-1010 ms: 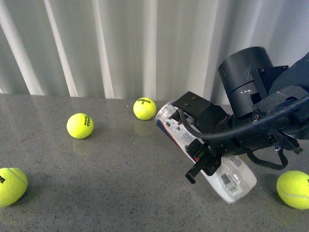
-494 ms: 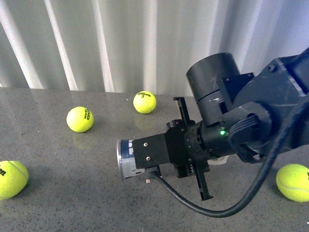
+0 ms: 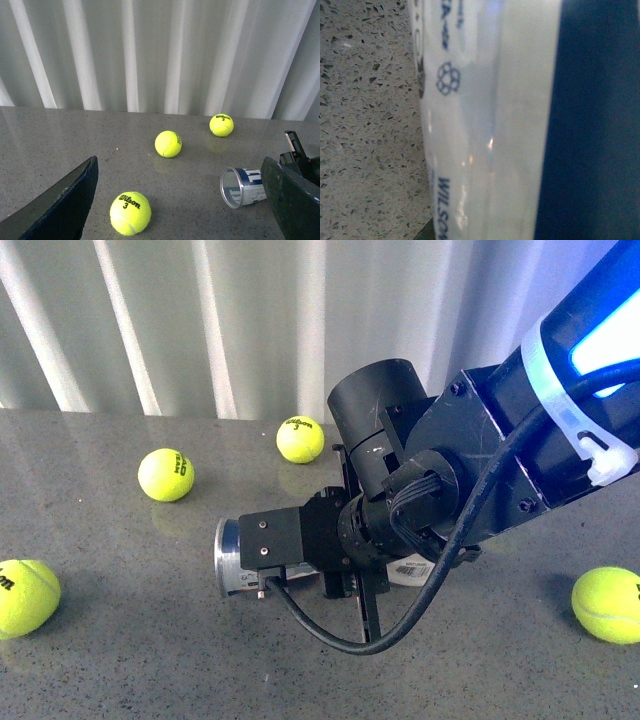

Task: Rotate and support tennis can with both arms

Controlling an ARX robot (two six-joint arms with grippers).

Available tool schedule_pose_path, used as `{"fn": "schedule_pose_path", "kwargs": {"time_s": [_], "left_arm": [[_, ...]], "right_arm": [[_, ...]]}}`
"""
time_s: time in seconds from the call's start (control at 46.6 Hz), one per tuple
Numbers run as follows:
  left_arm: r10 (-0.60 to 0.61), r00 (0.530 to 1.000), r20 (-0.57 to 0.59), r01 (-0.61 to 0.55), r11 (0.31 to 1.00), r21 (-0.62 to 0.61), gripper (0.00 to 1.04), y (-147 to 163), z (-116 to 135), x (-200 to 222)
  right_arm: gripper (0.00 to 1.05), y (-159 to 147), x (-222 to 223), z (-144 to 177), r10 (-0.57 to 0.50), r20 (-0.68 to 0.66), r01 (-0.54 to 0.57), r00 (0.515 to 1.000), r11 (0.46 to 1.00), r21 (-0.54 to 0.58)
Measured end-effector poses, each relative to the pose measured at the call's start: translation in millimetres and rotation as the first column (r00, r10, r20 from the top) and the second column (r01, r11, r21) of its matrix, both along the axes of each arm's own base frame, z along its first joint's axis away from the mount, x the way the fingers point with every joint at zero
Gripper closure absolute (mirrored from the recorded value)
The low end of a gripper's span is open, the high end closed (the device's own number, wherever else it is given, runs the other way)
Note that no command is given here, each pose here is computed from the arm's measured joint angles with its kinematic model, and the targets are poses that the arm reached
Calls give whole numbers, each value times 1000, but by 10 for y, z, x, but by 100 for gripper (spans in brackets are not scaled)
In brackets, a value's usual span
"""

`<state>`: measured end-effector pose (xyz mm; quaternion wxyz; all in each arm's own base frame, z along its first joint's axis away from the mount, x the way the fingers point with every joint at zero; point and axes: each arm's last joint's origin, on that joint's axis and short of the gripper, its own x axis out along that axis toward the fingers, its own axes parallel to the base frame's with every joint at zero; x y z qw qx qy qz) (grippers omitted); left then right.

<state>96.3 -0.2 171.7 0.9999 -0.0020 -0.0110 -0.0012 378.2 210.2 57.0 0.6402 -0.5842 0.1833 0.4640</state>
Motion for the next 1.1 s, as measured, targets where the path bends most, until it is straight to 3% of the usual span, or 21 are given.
{"fn": "schedule_pose_path", "kwargs": {"time_s": [0.107, 0.172, 0.451, 0.666, 1.095], "left_arm": [[0, 1000, 0, 0, 1000, 0, 7, 0, 0, 0], [0, 1000, 0, 0, 1000, 0, 7, 0, 0, 0], [0, 1000, 0, 0, 1000, 0, 7, 0, 0, 0], [0, 1000, 0, 0, 1000, 0, 7, 0, 0, 0], [0, 1000, 0, 0, 1000, 0, 7, 0, 0, 0]], "right_arm": [[82, -18, -23, -4, -25, -29, 25, 999, 1000, -1], [77, -41, -42, 2, -29, -44, 28, 999, 1000, -9], [41, -201, -153, -58, -20, -89, 18, 996, 1000, -23], [5, -320, -167, 36, -49, -116, 51, 992, 999, 14], [7, -355, -318, 360, -50, -164, 73, 985, 988, 137]]}}
